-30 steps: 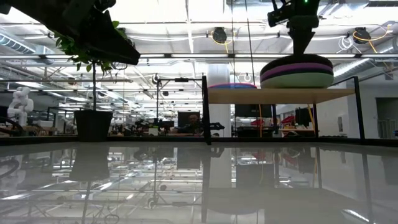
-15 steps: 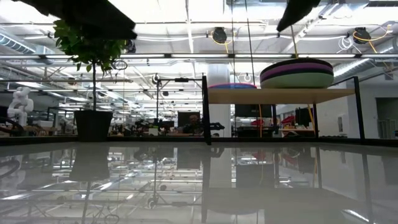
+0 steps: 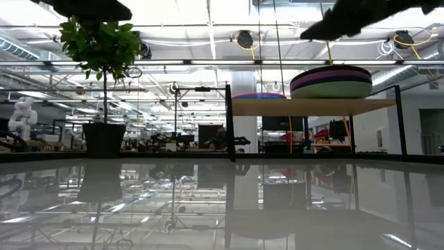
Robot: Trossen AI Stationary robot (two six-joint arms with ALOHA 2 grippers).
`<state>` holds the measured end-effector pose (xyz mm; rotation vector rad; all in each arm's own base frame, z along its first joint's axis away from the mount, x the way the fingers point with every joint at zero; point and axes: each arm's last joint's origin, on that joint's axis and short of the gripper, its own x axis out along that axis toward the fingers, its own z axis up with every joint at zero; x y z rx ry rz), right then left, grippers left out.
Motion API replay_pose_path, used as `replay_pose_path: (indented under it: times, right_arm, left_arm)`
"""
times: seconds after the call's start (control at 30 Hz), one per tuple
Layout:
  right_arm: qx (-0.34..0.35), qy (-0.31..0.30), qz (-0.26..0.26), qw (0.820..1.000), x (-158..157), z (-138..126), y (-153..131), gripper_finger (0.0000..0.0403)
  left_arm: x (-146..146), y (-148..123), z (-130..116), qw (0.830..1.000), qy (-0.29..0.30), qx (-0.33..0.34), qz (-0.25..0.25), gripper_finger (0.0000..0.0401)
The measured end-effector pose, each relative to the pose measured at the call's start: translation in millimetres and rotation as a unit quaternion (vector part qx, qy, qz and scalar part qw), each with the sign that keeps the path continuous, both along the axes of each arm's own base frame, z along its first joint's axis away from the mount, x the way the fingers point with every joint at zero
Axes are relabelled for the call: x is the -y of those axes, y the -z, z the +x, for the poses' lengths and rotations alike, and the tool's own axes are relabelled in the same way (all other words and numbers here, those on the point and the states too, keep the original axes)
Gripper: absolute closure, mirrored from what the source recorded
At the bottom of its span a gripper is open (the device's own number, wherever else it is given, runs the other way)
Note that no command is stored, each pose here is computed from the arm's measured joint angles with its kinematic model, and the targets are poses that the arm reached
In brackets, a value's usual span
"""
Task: Place and stack plates onto a shelf
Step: Return to Home Position
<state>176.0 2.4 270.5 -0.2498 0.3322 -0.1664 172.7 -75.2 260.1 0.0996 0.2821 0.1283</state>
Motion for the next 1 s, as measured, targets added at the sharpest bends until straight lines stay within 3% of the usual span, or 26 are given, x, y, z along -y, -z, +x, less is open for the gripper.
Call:
replay_pose_path:
  times: [0.27,0.4,0.6,1.0]
  right_arm:
    - [0.018,-0.039,0.011,0.999,-1.5,-13.7,31.0,0.0397]
    - [0.025,-0.048,0.009,0.998,-1.6,-18.5,43.8,0.0396]
    - [0.037,-0.096,-0.008,0.995,-3.7,-23.8,62.2,0.0402]
    - [0.055,-0.095,-0.009,0.994,-2.8,-39.3,105.0,0.0402]
  left_arm:
    - [-13.1,30.6,-3.6,0.997,0.041,0.058,-0.017,0.0364]
    - [-24.2,45.5,-8.4,0.995,0.046,0.090,-0.021,0.0364]
    - [-36.5,62.2,-14.5,0.995,0.051,0.082,-0.038,0.0364]
    - [-40.9,81.6,-21.6,0.997,0.047,0.060,-0.031,0.0364]
